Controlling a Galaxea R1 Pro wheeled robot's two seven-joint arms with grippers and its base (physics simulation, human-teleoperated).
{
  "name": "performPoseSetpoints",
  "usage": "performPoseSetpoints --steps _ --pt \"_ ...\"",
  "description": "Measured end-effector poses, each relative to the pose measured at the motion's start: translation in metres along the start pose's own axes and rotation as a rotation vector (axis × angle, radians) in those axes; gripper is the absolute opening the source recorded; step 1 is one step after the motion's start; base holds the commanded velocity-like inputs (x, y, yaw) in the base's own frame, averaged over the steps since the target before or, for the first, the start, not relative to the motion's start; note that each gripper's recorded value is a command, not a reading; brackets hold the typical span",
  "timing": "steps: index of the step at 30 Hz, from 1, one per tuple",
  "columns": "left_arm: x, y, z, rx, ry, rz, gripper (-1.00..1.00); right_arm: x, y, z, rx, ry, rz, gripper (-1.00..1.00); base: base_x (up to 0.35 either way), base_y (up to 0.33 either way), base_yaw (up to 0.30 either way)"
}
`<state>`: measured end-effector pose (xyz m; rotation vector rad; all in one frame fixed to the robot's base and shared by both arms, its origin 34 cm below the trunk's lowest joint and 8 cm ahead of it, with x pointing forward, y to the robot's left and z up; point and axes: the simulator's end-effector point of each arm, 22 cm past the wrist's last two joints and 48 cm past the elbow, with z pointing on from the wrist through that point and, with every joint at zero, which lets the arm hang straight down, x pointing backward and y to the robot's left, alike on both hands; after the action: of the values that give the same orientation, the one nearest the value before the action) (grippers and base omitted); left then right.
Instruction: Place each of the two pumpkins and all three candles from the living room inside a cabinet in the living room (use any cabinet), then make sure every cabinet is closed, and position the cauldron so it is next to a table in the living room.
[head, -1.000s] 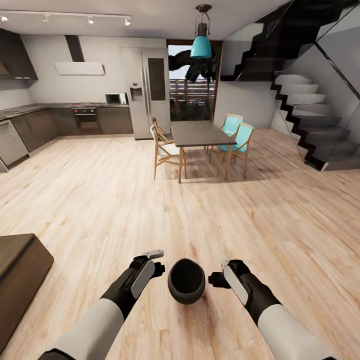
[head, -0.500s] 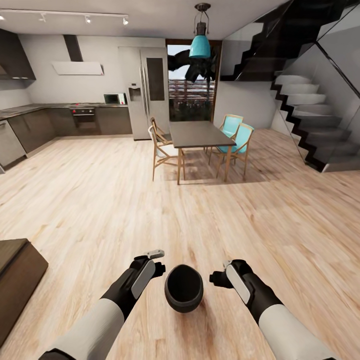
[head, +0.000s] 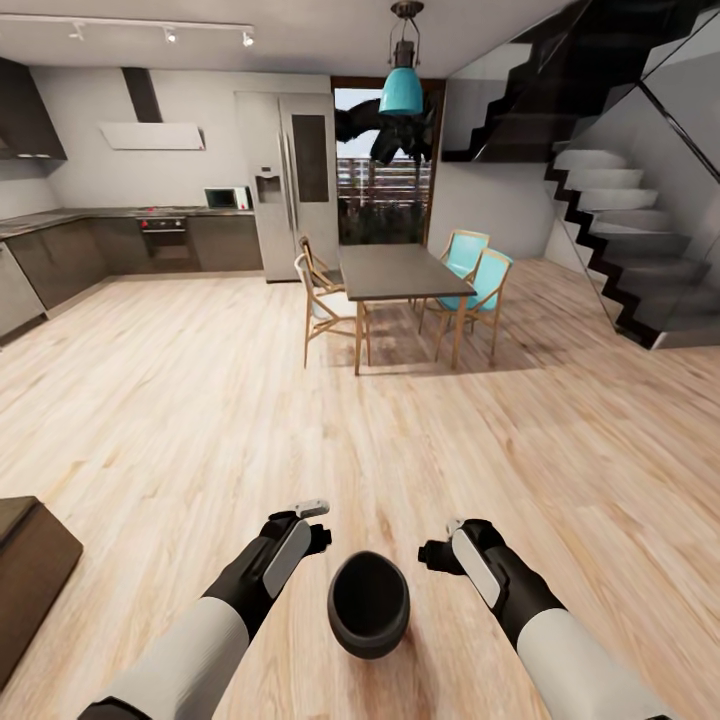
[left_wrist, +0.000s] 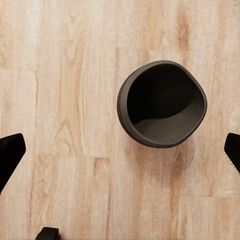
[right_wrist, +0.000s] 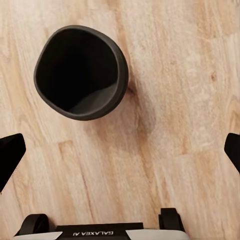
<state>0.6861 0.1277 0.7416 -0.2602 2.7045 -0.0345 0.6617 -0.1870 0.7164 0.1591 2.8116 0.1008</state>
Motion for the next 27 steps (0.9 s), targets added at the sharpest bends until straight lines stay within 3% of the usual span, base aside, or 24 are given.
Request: performPoseSetpoints --steps 13,22,27 --pt "0.001 -0.001 0.005 0.001 -0.002 0.0 1.0 0.001 0.002 0.006 -0.001 -0.001 -0.006 1.0 0.038 0.0 0.0" --pt "0.006 -0.001 0.016 0.001 0.005 0.004 1.0 0.01 0.045 0.014 -0.063 0.006 -0.013 1.0 0.0 0.0 0.0" --pt "0.01 -0.001 0.022 0.002 0.012 0.007 1.0 0.012 0.051 0.021 -0.071 -0.003 -0.012 1.0 0.0 0.0 0.0"
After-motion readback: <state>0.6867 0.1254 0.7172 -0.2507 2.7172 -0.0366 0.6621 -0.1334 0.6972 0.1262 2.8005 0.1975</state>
